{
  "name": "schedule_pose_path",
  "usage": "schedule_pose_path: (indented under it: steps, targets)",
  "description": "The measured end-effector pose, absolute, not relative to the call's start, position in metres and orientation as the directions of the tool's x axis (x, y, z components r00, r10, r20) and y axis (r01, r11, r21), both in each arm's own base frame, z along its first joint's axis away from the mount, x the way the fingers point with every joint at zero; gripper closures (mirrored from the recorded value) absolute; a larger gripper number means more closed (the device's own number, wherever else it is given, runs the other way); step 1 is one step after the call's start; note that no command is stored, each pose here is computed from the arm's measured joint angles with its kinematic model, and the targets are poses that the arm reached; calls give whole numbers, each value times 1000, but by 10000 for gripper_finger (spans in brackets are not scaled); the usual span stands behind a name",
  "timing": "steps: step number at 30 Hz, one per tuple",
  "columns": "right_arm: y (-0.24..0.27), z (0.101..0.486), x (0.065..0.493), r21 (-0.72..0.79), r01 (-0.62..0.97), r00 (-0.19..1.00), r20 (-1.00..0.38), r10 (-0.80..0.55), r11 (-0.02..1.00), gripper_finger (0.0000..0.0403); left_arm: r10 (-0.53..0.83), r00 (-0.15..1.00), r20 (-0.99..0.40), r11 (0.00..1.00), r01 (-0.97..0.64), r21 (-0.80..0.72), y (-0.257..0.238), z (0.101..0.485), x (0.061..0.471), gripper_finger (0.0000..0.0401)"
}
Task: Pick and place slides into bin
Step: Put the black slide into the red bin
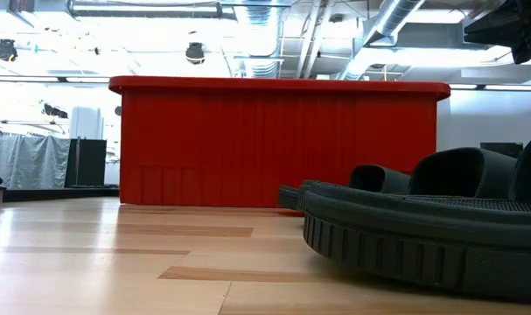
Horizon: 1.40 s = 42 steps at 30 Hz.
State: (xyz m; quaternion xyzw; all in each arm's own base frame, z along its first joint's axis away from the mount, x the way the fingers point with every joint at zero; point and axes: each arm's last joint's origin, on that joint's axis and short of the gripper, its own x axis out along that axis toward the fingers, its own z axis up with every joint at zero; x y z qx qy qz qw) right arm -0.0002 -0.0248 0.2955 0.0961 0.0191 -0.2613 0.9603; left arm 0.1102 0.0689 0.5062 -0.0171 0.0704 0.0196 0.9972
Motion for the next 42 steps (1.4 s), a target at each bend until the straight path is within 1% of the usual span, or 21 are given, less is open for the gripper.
schedule_pose_path:
  steps: [3, 6, 9, 14, 21, 25, 28, 35, 38, 42]
  targets:
    - [-25, 296, 0, 174, 505, 863, -87, -498, 845, 312, 61, 992, -107, 995, -69, -72, 55, 497, 97, 241]
    - [-25, 296, 0, 174, 505, 863, -87, -498, 845, 312, 118, 991, -63, 985, -125, -119, 44, 481, 85, 241]
    - [-25, 296, 0, 174, 506, 863, -87, -498, 845, 312, 155, 988, 9, 973, -151, -174, 34, 462, 72, 241]
    - [-25, 296, 0, 174, 505, 863, -87, -498, 845, 312, 143, 982, 128, 959, -105, -264, 23, 434, 58, 241]
    - [-25, 296, 0, 175, 505, 863, -87, -498, 845, 312, 201, 973, 117, 930, -152, -335, 21, 397, 53, 241]
    - [-25, 296, 0, 174, 505, 863, -87, -498, 845, 312, 209, 970, 122, 929, -158, -336, 23, 382, 55, 241]
    - [-25, 296, 0, 174, 505, 863, -87, -498, 845, 312, 207, 964, 169, 938, -147, -313, 25, 373, 59, 241]
    - [-25, 296, 0, 174, 505, 863, -87, -498, 845, 312, 247, 950, 192, 938, -184, -293, 37, 345, 74, 241]
    - [-25, 296, 0, 174, 506, 863, -87, -498, 845, 312, 220, 933, 284, 953, -143, -268, 39, 337, 81, 241]
    - [-25, 296, 0, 174, 506, 863, -87, -498, 845, 312, 129, 881, 455, 974, -26, -227, 38, 333, 92, 241]
